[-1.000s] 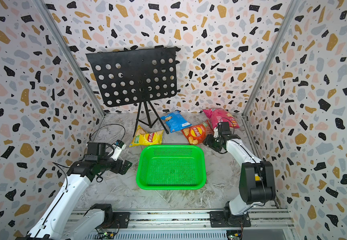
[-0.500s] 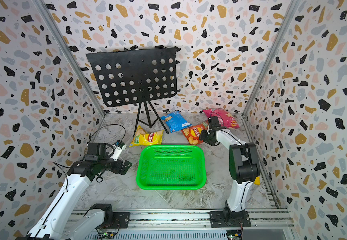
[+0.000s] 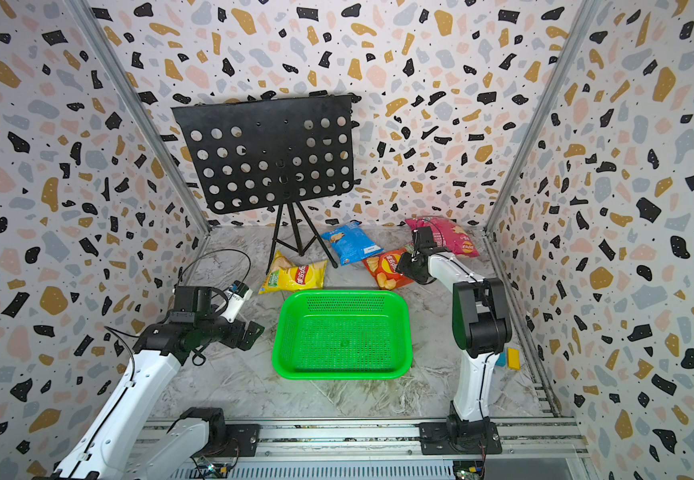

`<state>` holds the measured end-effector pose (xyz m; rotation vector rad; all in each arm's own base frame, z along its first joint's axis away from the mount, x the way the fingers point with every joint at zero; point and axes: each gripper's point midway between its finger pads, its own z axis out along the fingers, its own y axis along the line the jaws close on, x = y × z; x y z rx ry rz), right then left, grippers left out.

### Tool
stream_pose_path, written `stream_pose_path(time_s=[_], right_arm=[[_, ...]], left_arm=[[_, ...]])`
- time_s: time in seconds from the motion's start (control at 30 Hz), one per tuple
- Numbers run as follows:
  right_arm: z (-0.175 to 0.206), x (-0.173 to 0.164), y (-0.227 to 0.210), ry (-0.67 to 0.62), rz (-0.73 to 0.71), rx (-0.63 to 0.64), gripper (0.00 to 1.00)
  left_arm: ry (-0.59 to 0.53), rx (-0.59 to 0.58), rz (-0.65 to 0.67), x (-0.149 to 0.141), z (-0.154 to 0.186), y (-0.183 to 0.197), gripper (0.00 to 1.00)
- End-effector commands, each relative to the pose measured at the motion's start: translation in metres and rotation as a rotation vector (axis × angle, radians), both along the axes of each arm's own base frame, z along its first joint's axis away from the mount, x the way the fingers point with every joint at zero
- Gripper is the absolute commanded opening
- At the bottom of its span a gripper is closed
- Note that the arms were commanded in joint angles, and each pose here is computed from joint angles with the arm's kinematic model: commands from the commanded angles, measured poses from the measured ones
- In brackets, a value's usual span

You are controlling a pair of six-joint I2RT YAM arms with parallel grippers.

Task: Put the potato chips into the basket
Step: Pick up the potato chip from the center of the board.

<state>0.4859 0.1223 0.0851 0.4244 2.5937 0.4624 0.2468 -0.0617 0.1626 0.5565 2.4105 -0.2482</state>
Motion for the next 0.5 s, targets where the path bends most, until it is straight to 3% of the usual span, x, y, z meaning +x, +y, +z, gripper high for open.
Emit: stream_pose_path(time_s=[0.0,0.13,0.3,0.37,0.47], right_arm=[[0.0,0.004,-0.002,0.005,-0.018,-0.027,0.44],[-0.004,0.001,-0.009,0.002,-0.023,-0.074,0.32],[0.004,-0.002,-0.011,-0.014,0.0,-0.096,0.06],[0.012,-0.005,-0.012,-0.034,0.01,-0.106,0.0],[0.027,-0.009,-0.015,-0.061,0.033,-0.129,0.0]], left_arm=[[-0.017,-0.003,-0.013,0.0,0.0,-0.001,1.0],[-0.02,-0.004,-0.013,0.0,0.002,-0.001,1.0],[-0.021,-0.003,-0.014,0.0,0.002,-0.001,1.0],[-0.019,-0.003,-0.015,0.0,0.001,-0.001,1.0],[-0.017,-0.003,-0.015,-0.001,0.0,-0.001,1.0]])
